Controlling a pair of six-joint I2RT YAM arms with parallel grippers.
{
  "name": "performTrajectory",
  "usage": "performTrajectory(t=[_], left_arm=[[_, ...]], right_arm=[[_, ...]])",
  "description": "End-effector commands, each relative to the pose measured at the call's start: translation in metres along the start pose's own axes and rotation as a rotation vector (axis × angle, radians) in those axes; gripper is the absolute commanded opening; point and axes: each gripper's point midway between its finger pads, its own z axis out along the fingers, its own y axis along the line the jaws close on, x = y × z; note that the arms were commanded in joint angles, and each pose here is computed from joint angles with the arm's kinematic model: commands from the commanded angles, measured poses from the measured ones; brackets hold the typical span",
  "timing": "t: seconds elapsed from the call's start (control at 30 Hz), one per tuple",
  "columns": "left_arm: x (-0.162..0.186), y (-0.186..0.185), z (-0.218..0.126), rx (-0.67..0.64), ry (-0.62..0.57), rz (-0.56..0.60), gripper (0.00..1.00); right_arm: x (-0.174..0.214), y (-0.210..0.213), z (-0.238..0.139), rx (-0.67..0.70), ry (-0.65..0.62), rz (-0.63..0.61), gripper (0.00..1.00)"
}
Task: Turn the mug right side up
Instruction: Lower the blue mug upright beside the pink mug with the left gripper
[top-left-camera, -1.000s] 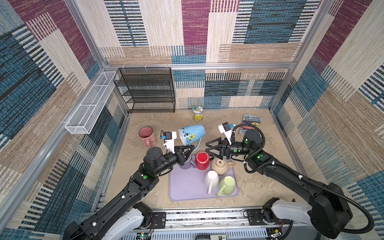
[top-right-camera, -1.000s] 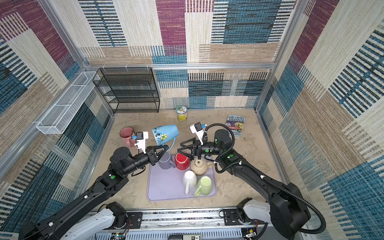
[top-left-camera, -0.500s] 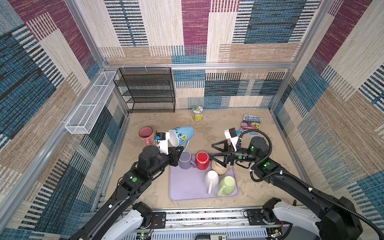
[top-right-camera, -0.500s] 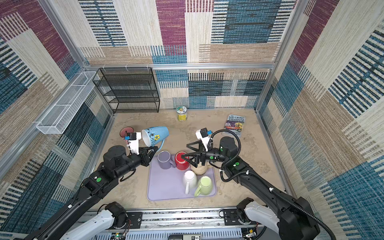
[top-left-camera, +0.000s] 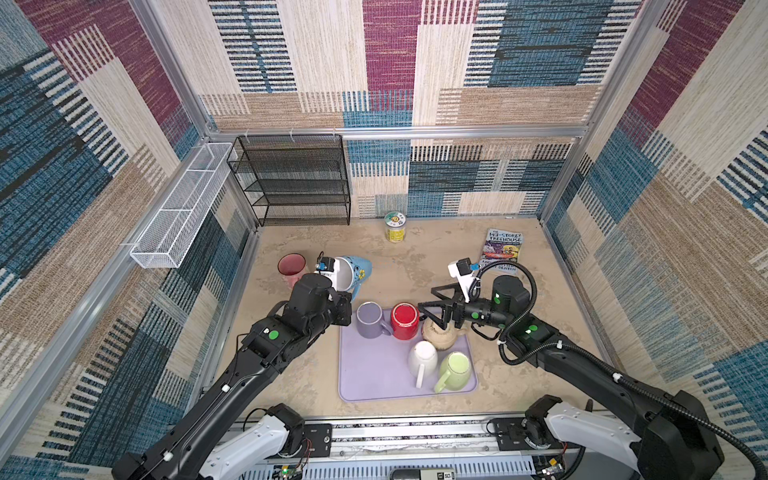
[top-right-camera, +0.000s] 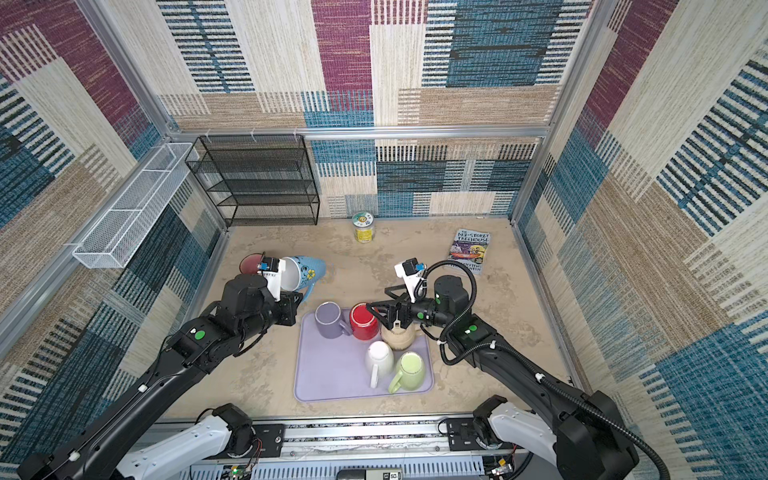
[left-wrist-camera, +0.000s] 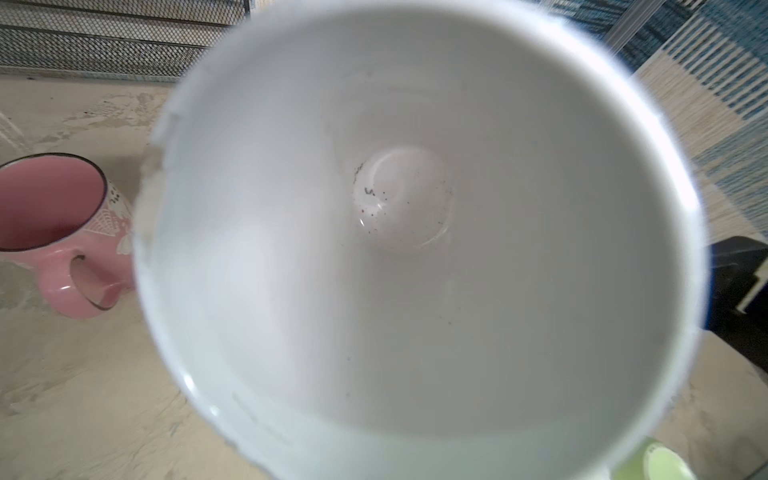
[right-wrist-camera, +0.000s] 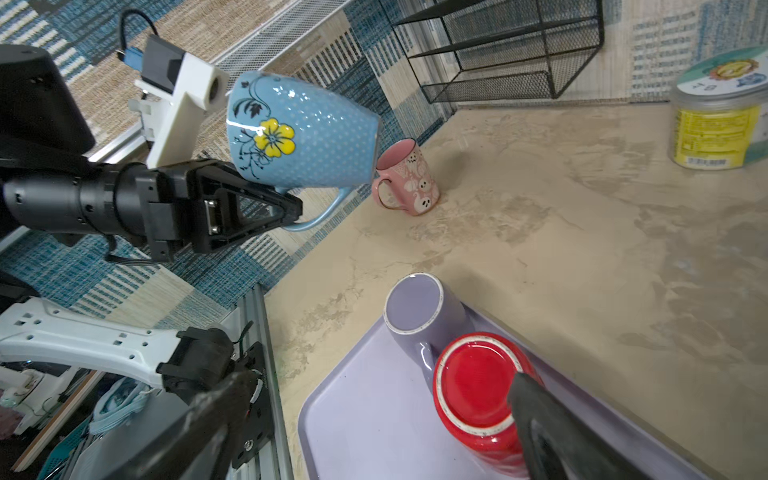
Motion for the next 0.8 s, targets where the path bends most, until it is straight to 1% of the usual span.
performTrajectory(t=[0.0,0.3,0.43,0.57,0.77], left_arm=[[-0.006,0.013,0.003,-0.085,0.011,0.055,0.00],[-0.006,0.029,0.033,-0.157,0.119,0.099,0.00],[0.001,0.038,0.051,-0.157,0.217,0.085,0.00],[0.009,0.058,0.070,-0.232,0.299,0.101,0.00],[0.007,0.082,0.088,-0.304,0.342,0.074,0.00]], right_arm=[[0.001,-0.012,0.001,0.065,-0.001,-0.005,1.00],[0.019,-0.040,0.000,0.182,0.014,0.024,1.00],[0.029,-0.053,0.002,0.229,0.029,0.050,1.00],[0.035,-0.066,0.001,0.284,0.023,0.077,1.00],[0.029,-0.068,-0.007,0.322,-0.015,0.077,1.00]])
